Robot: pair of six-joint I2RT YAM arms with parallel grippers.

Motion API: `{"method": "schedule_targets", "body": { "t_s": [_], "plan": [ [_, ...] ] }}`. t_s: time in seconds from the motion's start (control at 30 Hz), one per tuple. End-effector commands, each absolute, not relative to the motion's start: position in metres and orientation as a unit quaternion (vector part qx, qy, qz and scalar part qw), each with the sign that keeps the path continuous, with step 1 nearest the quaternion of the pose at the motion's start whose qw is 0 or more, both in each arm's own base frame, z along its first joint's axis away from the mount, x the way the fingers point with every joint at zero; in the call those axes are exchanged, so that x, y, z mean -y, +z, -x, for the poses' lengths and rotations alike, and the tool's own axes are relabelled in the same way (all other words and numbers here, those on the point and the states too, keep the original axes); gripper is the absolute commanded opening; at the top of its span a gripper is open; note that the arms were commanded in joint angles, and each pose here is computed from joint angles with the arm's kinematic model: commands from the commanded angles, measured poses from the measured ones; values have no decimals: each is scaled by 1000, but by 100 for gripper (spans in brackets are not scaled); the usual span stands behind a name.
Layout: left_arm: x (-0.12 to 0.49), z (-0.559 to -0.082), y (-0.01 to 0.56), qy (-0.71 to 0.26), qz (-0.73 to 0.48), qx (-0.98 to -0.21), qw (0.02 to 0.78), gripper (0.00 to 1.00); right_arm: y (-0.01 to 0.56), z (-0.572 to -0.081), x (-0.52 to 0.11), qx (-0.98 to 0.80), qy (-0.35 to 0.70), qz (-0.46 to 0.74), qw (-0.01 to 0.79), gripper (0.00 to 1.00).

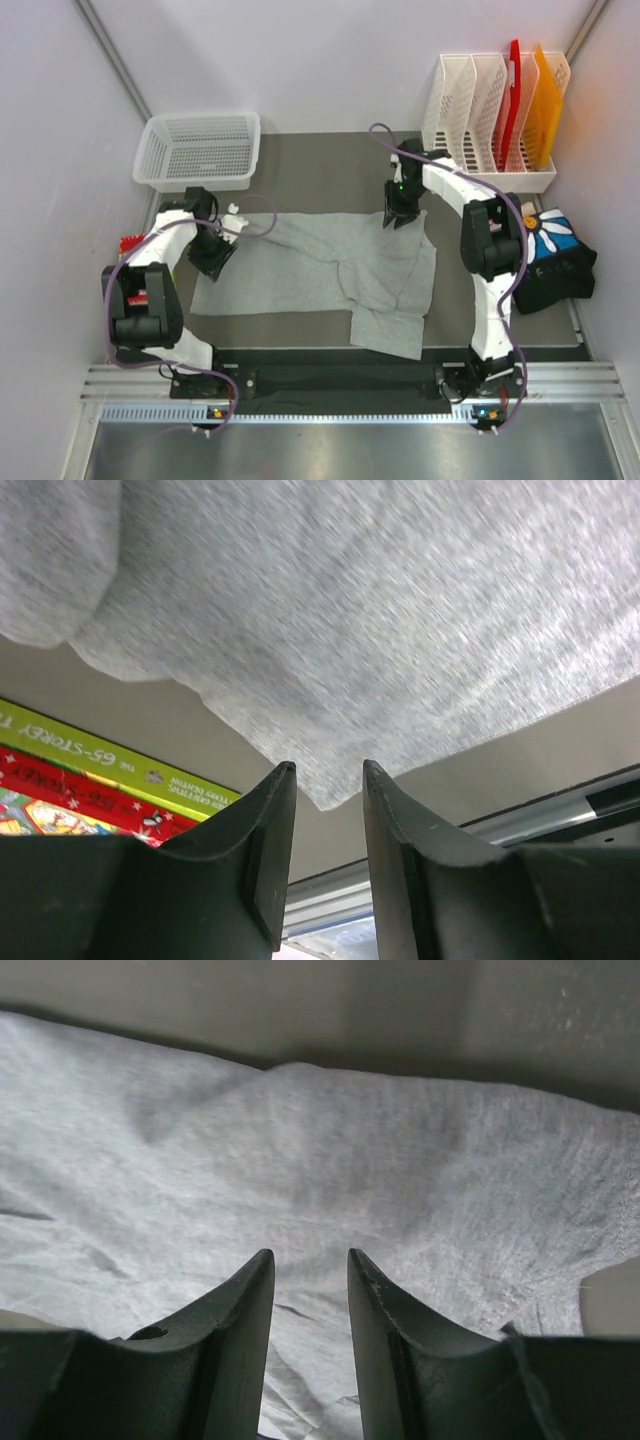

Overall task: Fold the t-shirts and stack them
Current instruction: Fold the tshirt

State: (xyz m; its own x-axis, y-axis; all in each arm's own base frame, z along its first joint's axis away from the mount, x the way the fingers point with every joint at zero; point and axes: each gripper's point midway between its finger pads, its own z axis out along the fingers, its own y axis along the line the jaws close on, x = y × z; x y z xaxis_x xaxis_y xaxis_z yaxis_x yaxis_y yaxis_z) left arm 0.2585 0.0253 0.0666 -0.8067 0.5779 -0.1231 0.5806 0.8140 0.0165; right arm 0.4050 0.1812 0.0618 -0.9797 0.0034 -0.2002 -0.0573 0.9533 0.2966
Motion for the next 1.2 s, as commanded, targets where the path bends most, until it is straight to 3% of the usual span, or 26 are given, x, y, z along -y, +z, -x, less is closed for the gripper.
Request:
{"method": "schedule_targets", "body": {
  "t_s": [0.0,0.2,0.67,0.87,0.97,1.1,1.17],
  "plan": [
    [-20,-225,71,-34,-324,-944,48,38,46,-402,-169,-987,133,14,90,36],
    [-20,-186,53,-35,-323,-945,30,38,26,-408,-159,-990,115,6,78,36],
    [-18,-192,51,-32,-293,-954,50,38,13,-453,-118,-990,98,-44,94,34],
    [-16,-191,52,-24,-266,-961,70,41,51,-462,-133,-982,135,-33,130,37],
    [-15,-186,55,-25,-262,-962,74,43,98,-457,-146,-974,153,-17,169,39],
    [-15,-173,53,-24,-255,-964,65,44,135,-422,-153,-969,158,5,190,41],
    [-15,-166,51,-26,-253,-965,61,45,127,-393,-144,-974,146,6,172,42]
  ]
}}
